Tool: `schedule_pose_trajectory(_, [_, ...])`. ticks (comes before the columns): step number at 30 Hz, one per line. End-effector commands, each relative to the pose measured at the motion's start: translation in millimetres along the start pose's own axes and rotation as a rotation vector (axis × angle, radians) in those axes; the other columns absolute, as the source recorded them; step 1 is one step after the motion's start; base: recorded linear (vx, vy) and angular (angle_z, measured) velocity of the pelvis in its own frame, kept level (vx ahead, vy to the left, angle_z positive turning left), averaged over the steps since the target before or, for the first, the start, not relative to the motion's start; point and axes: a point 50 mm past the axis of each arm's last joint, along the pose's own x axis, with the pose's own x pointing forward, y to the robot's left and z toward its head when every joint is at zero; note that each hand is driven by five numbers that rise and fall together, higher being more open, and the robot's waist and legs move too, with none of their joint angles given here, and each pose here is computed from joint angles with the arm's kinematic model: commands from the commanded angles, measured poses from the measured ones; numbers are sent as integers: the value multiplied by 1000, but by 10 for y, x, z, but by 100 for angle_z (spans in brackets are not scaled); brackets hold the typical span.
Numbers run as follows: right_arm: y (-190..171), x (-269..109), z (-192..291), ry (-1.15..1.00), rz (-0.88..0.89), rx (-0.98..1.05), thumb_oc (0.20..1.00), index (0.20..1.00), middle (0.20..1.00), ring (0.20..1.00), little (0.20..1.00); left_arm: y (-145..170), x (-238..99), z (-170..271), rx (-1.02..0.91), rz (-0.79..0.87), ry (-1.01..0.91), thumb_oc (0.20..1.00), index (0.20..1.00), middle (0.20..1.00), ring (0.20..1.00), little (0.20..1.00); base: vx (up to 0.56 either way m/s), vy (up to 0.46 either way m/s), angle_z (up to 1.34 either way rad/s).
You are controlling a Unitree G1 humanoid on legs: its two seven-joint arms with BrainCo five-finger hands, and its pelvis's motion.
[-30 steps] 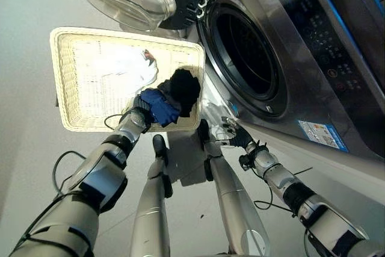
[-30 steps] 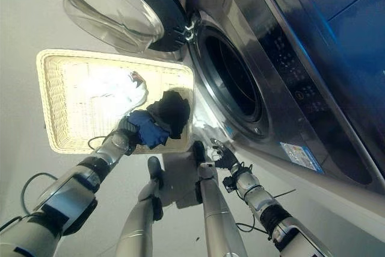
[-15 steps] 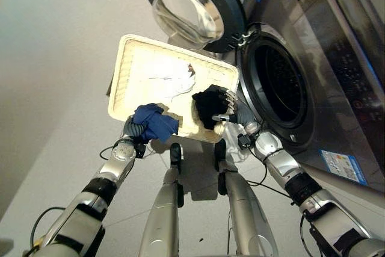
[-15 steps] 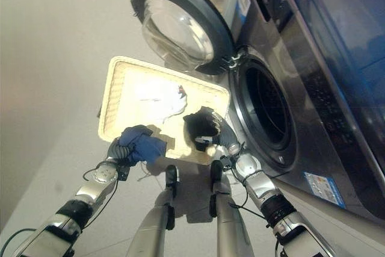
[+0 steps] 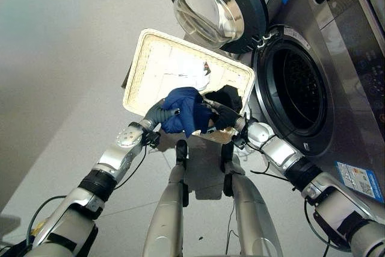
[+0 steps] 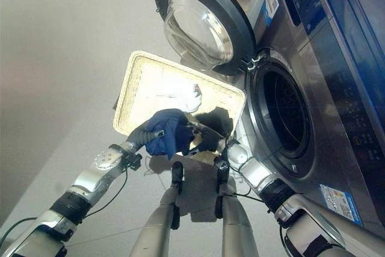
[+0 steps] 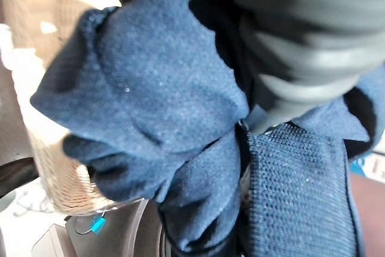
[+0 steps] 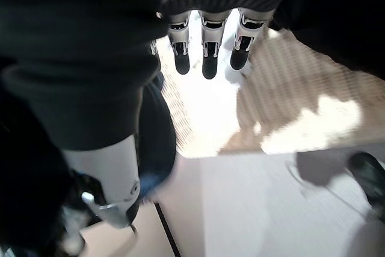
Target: Put the clothes into the washing machine.
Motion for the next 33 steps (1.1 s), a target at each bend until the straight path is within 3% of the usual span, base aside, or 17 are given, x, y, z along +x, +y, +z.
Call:
schedule_pose_trajectory(1, [50, 25, 232, -91, 68, 22, 1000, 1000, 1000, 1000, 1000, -126, 63, 299, 31, -57, -122, 200, 200, 200, 200, 200, 0, 0, 0])
schedule_pose_trajectory(11, [159, 48, 218, -103, 82, 86, 1000, 1000, 1000, 1000, 1000, -269, 105, 313, 53, -140, -99, 200, 200, 200, 200, 200, 0, 0, 0])
schedule_pose_trajectory(13, [252, 68, 205, -144, 60, 330, 1000, 1000, 1000, 1000, 1000, -452, 140, 230, 49, -205, -56, 200, 200, 200, 200, 200, 37, 21, -1])
schedule_pose_trajectory(17, [325, 63, 136, -142, 65, 470, 1000, 1000, 1000, 1000, 1000, -484, 124, 144, 54, -186, -45, 200, 200, 200, 200, 200, 7, 5, -1])
schedule_pose_trajectory(23, [420, 28, 10, -137, 93, 658, 1000, 1000, 1000, 1000, 1000, -399, 104, 83, 106, -69, -58, 200, 200, 200, 200, 200, 9, 5, -3])
schedule_pose_trajectory(25, [466, -25, -79, -135, 101, 817, 1000, 1000, 1000, 1000, 1000, -306, 52, 73, 130, 65, -96, 200, 200, 200, 200, 200, 25, 23, -4])
schedule_pose_trajectory(33, [600, -85, -181, -134, 125, 1012, 1000, 1000, 1000, 1000, 1000, -140, -67, -54, 201, 298, -117, 200, 200, 200, 200, 200, 14, -1, -7])
